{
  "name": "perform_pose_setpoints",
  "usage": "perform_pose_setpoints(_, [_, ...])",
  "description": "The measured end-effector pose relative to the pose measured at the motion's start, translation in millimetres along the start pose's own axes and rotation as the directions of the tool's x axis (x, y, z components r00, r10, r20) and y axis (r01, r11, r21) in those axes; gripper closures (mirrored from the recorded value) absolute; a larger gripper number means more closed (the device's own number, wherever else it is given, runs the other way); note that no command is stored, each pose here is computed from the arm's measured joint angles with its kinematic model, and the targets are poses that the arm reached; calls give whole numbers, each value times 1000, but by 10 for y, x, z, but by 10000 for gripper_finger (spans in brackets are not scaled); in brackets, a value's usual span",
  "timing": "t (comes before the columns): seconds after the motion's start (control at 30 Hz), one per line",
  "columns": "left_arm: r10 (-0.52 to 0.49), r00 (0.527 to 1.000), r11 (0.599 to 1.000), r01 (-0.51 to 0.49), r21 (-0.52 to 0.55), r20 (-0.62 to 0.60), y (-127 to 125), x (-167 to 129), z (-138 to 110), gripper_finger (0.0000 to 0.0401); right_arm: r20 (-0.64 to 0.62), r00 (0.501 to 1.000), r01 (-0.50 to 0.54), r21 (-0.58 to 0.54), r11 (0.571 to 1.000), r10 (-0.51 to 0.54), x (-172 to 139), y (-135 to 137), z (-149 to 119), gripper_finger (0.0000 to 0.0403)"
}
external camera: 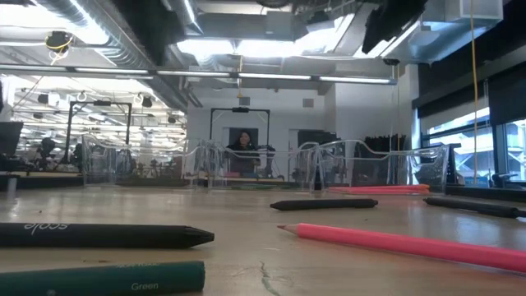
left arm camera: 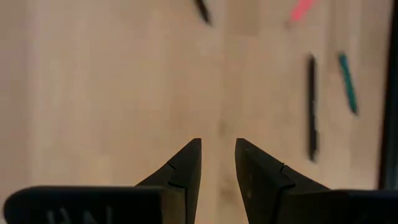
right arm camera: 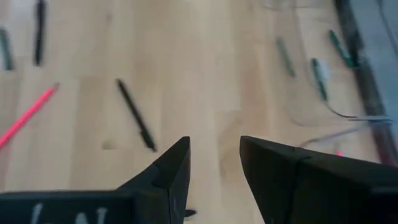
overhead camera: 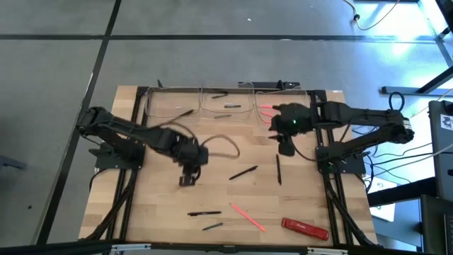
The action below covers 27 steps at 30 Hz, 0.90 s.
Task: Sort crayons/erasers/pens/pencils in bins
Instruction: Put the black pen into the left transparent bin
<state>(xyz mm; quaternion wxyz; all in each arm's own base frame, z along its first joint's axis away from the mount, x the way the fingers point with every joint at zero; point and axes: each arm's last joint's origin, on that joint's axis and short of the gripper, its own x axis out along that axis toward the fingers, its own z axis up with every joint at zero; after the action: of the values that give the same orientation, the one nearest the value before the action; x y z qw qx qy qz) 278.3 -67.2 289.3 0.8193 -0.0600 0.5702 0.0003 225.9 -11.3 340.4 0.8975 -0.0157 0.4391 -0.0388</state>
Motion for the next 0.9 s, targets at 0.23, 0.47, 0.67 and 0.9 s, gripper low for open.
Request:
perform_pose_setpoints(0.23, [-76,997,997,76,32,-22,-508,217,-319,311,-1,990,-139,-134,981,140,-32,328,-9,260])
perform_pose_setpoints(0.47, [-133,986,989,138,-55,97,-890,544,-590,311,-7,983,-183,-146,972,184,-61,503,-30,260])
perform_pose_setpoints(0.67, [-123,988,992,121,25,96,-1151,845,-781,311,-9,979,-200,-168,965,201,-74,568,-40,260])
perform_pose_setpoints(0.9, [-139,987,988,133,75,85,-1387,1247,-874,311,-10,979,-200,-160,967,201,-76,576,-42,260])
